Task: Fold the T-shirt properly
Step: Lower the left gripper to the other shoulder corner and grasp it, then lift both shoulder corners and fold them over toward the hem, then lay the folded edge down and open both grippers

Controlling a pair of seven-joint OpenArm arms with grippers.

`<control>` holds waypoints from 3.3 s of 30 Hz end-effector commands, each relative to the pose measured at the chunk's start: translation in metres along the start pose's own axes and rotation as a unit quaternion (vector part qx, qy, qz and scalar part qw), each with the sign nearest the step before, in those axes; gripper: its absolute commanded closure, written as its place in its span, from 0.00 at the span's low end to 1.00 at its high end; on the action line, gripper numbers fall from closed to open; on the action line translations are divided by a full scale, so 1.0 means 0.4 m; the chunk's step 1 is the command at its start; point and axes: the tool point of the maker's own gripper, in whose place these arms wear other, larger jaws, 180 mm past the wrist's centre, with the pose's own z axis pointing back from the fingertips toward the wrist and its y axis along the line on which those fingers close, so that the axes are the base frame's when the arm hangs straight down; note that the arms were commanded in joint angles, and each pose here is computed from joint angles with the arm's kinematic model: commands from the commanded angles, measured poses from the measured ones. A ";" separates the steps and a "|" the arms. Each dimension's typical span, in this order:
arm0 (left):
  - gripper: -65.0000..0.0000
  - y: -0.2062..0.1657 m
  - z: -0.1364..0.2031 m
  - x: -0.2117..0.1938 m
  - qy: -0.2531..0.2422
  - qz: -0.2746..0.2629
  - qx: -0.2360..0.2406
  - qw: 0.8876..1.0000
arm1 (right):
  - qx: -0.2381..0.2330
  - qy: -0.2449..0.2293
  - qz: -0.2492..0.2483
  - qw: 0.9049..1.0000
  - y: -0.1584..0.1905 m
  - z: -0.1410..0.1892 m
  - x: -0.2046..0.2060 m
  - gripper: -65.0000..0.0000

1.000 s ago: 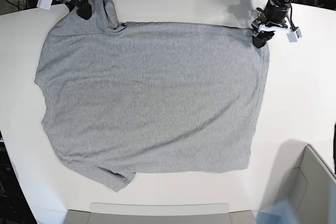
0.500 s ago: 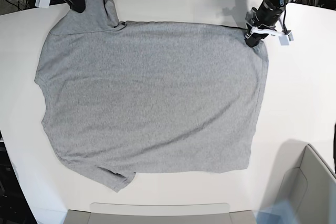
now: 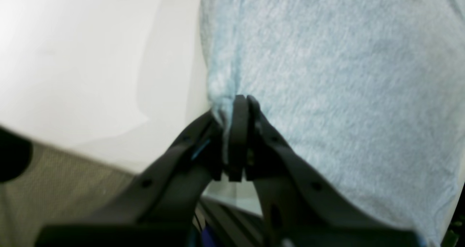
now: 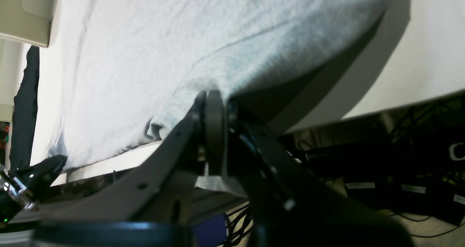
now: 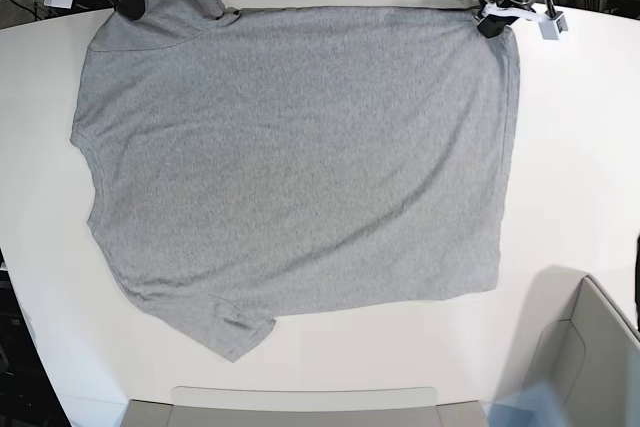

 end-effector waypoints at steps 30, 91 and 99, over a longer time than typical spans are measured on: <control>1.00 -0.169 0.025 0.218 -0.056 -0.026 -0.079 0.995 | 0.051 -0.029 0.075 0.995 0.067 -0.144 0.232 1.00; 1.00 -0.327 -0.274 0.526 -0.059 0.114 -0.104 0.986 | -0.058 0.024 0.331 0.942 0.073 -0.569 0.564 0.97; 0.69 -0.355 -0.231 0.544 -0.082 0.093 -0.122 0.985 | -0.055 -0.004 0.343 0.938 0.103 -0.544 0.605 0.51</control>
